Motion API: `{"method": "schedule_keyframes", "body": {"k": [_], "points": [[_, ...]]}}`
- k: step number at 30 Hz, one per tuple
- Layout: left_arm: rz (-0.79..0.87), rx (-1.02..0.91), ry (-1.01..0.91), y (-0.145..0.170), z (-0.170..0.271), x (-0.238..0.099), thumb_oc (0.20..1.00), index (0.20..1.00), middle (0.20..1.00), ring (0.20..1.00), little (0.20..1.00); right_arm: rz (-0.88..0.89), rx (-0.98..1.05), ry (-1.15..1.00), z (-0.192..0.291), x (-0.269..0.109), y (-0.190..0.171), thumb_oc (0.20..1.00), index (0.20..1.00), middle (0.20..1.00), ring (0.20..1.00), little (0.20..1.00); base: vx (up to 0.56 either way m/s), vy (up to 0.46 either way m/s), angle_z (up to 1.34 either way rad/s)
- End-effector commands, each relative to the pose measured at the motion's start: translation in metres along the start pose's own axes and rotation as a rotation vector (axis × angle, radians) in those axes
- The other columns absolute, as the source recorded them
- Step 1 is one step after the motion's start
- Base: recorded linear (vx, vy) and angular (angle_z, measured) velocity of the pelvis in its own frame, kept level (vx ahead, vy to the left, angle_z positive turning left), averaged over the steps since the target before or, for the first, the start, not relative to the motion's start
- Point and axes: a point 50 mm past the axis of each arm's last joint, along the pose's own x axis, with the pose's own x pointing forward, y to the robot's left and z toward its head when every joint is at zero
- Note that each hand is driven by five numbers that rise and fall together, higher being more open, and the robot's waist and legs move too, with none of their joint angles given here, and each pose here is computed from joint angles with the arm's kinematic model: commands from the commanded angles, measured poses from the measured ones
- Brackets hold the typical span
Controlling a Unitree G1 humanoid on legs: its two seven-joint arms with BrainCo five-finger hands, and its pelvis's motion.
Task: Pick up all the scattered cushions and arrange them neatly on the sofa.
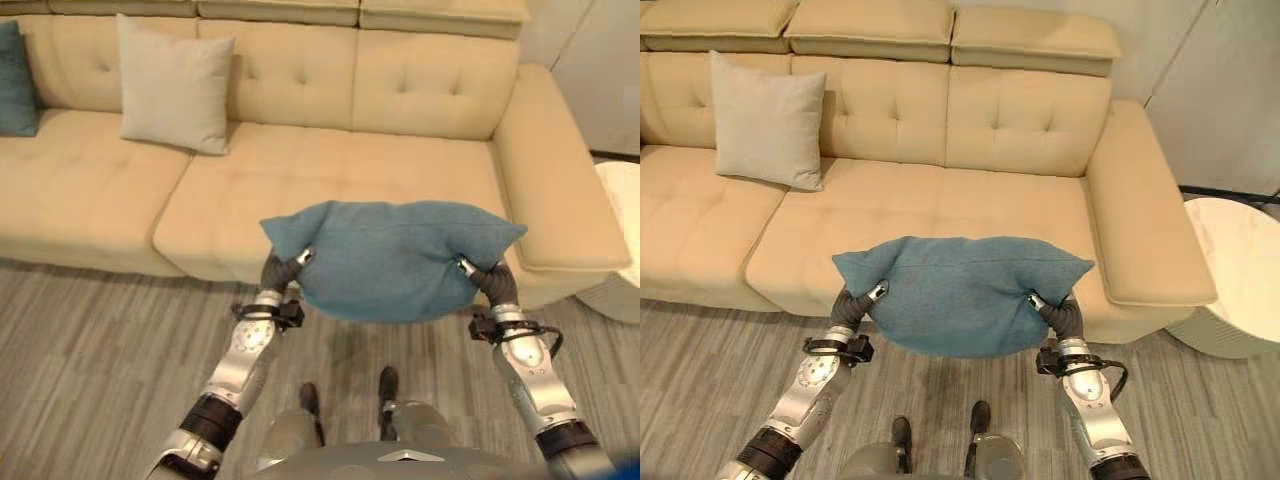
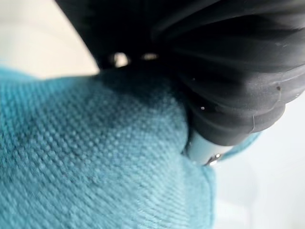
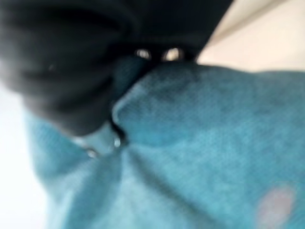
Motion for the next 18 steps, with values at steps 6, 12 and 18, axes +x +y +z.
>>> {"method": "schedule_keyframes", "body": {"k": [6,12,18], "points": [[-0.131,0.031,-0.315,-0.018,0.061,0.007,0.200,0.200,0.200,0.200,0.200,0.073,0.122,-0.314,0.063,0.030,0.024,0.200,0.200,0.200,0.200,0.200,0.11,0.222,-0.60],[-0.110,0.045,-0.336,-0.014,0.066,0.008,0.200,0.200,0.200,0.200,0.200,0.115,0.053,-0.322,0.067,0.035,0.028,0.200,0.200,0.200,0.200,0.200,0.20,-0.009,-0.10],[-0.110,0.011,-0.342,-0.016,0.066,0.010,0.200,0.200,0.200,0.200,0.200,0.100,0.028,-0.316,0.065,0.031,0.019,0.200,0.200,0.200,0.200,0.200,0.21,-0.152,0.61]]}}
